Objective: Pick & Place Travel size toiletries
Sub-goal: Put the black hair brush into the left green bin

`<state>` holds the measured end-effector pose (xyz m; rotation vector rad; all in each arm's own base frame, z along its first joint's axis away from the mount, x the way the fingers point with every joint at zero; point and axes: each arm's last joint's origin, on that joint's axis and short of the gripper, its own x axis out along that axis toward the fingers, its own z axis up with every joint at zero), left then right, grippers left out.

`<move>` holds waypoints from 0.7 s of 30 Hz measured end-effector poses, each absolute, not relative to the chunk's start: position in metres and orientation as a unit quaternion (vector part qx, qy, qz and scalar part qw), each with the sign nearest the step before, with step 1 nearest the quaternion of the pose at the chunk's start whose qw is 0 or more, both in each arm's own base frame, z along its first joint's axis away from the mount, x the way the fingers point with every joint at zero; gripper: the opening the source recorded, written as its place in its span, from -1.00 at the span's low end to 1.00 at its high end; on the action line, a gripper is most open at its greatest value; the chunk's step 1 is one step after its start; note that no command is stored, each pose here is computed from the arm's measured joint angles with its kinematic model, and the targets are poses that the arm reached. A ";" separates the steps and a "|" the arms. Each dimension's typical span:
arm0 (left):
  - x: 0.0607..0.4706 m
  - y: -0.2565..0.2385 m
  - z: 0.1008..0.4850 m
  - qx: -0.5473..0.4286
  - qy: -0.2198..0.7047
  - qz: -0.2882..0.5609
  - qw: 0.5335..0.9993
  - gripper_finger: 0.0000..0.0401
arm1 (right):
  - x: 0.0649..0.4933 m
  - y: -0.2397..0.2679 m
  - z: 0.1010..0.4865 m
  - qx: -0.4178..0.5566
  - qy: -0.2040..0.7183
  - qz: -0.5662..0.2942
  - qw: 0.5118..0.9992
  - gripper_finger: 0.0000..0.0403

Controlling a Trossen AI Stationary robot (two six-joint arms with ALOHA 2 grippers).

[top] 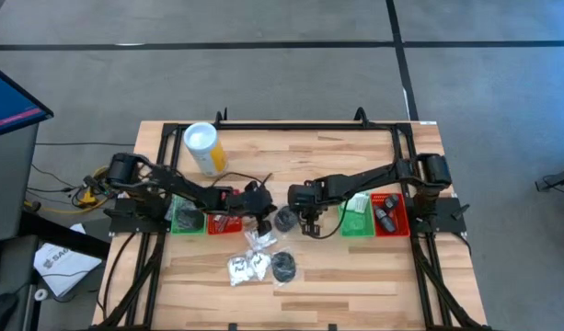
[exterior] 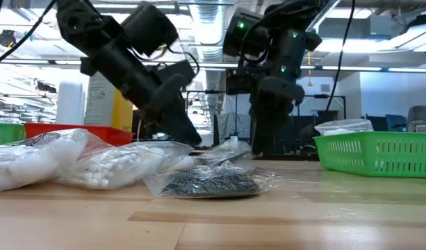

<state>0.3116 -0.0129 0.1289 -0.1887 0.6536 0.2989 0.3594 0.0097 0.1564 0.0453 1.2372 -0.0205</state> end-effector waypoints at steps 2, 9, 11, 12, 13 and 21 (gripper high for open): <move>0.308 -0.013 0.136 -0.094 0.307 0.146 0.936 -0.91 | 0.356 0.010 0.163 0.021 0.580 -0.011 0.814 -1.00; 0.287 -0.011 0.150 -0.104 0.287 0.146 0.941 -0.79 | 0.348 0.010 0.184 0.010 0.566 -0.029 0.824 -1.00; 0.283 -0.011 0.155 -0.113 0.273 0.146 0.944 -0.76 | 0.347 0.011 0.190 0.009 0.559 -0.029 0.828 -1.00; 0.280 -0.011 0.157 -0.114 0.271 0.146 0.945 -0.75 | 0.346 0.012 0.192 0.007 0.555 -0.027 0.831 -1.00; 0.278 -0.011 0.159 -0.115 0.267 0.144 0.946 -0.73 | 0.346 0.012 0.195 0.007 0.552 -0.027 0.833 -1.00; 0.270 -0.011 0.177 -0.123 0.228 0.136 0.956 -0.63 | 0.338 0.020 0.218 -0.006 0.520 -0.028 0.854 -1.00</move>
